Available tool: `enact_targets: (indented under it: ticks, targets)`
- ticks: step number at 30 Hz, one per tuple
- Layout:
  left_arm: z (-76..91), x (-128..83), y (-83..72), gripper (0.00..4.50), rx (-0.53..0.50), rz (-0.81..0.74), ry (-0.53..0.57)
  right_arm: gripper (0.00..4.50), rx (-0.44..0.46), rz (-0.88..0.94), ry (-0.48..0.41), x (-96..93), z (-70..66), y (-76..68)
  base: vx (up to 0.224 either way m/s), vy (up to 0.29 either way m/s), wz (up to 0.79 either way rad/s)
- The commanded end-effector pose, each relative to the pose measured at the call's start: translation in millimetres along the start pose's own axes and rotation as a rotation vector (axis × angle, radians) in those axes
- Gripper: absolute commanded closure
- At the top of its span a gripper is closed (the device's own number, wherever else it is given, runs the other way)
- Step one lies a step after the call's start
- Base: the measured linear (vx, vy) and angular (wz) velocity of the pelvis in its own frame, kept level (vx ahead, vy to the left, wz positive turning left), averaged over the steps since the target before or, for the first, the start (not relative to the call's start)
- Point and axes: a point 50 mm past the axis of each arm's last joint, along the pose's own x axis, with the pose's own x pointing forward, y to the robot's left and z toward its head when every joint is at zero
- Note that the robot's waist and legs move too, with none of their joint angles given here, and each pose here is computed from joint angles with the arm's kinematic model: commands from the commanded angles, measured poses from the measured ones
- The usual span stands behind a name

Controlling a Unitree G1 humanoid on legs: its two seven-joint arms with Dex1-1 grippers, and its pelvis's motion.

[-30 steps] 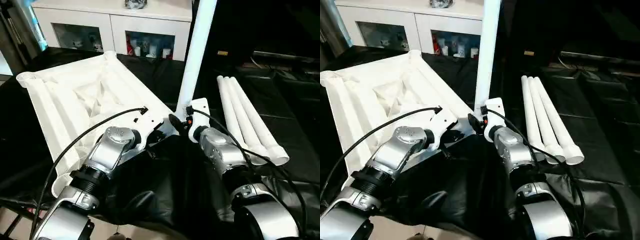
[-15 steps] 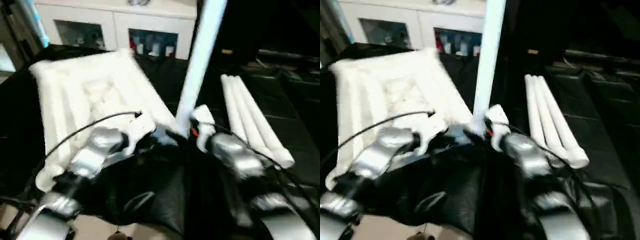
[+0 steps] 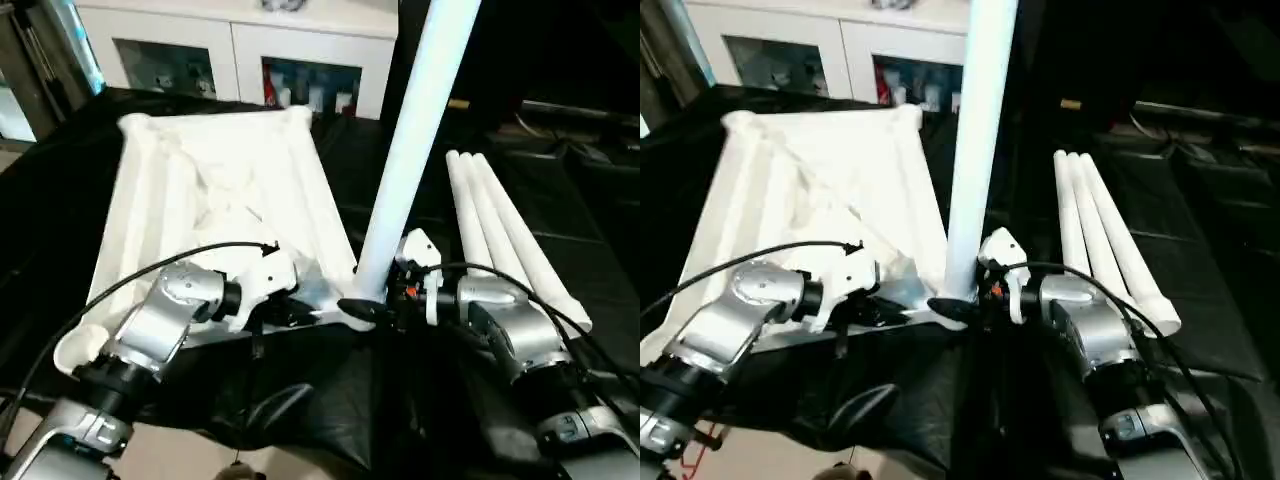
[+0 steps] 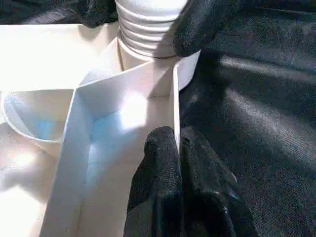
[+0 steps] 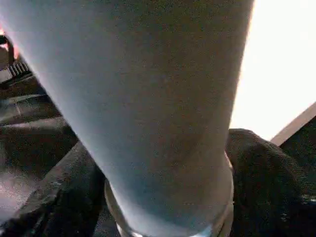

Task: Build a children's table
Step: Rotate leg to tighten

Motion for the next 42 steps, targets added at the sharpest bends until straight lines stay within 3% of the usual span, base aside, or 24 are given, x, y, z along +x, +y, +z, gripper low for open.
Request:
enact_targets:
  ticks: [1, 2, 10, 14, 15, 20, 21, 26, 27, 31, 33, 37, 39, 42]
  targets:
    - [6.4, 6.1, -8.1, 4.5, 0.041, -0.075, -0.022, 1.05, -0.016, 0.032, -0.001, 3.3, 5.1, 4.2, 0.0, 0.0, 0.0]
    - [6.4, 5.9, -8.4, 4.5, 0.041, -0.077, -0.022, 1.31, -0.01, 0.042, -0.001, 4.4, 4.6, 5.9, 0.0, 0.0, 0.0]
    - [8.9, 9.6, -6.8, 4.5, 0.021, -0.047, -0.044, 1.65, 0.046, 0.022, -0.015, 15.7, -4.5, 12.9, 0.0, 0.0, 0.0]
    - [14.6, 18.2, 5.6, 4.5, -0.012, 0.073, -0.054, 1.67, 0.088, -0.171, -0.008, 28.8, -13.1, 3.2, 0.0, 0.0, 0.0]
    - [19.8, 25.3, 17.0, 4.5, -0.048, 0.175, -0.05, 1.68, 0.13, -0.305, -0.003, 39.1, -17.0, -3.3, 0.0, 0.0, 0.0]
    - [33.1, 37.8, 33.2, 4.5, -0.102, 0.32, -0.062, 1.7, 0.233, -0.441, -0.027, 58.4, -14.1, -7.3, 0.0, 0.0, 0.0]
    - [41.5, 45.0, 39.8, 4.5, -0.124, 0.385, -0.073, 1.7, 0.276, -0.502, -0.047, 72.6, -7.7, -6.7, 0.0, 0.0, 0.0]
    - [49.4, 53.7, 40.9, 4.5, -0.102, 0.4, -0.091, 1.7, 0.257, -0.493, -0.06, 90.3, -0.1, -0.9, 0.0, 0.0, 0.0]
    - [50.2, 55.2, 40.0, 4.5, -0.094, 0.39, -0.095, 1.14, 0.273, -0.49, -0.07, 91.9, 0.7, -0.8, 0.0, 0.0, 0.0]
    - [50.0, 55.3, 35.0, 4.5, -0.07, 0.339, -0.113, 0.8, 0.292, -0.451, -0.09, 91.4, 2.7, -0.3, 0.0, 0.0, 0.0]
    - [47.2, 53.4, 31.0, 4.5, -0.053, 0.296, -0.122, 0.53, 0.249, -0.435, -0.072, 87.0, 1.6, -2.3, 0.0, 0.0, 0.0]
    - [44.6, 51.3, 26.3, 4.5, -0.031, 0.247, -0.132, 0.53, 0.202, -0.408, -0.063, 81.6, 1.0, -4.1, 0.0, 0.0, 0.0]
    - [38.6, 46.9, 17.0, 4.5, -0.003, 0.159, -0.137, 0.53, 0.137, -0.309, -0.07, 70.2, 2.4, -3.5, 0.0, 0.0, 0.0]
    - [35.7, 44.5, 12.0, 4.5, 0.013, 0.111, -0.137, 0.53, 0.113, -0.242, -0.075, 62.7, 3.3, -2.3, 0.0, 0.0, 0.0]
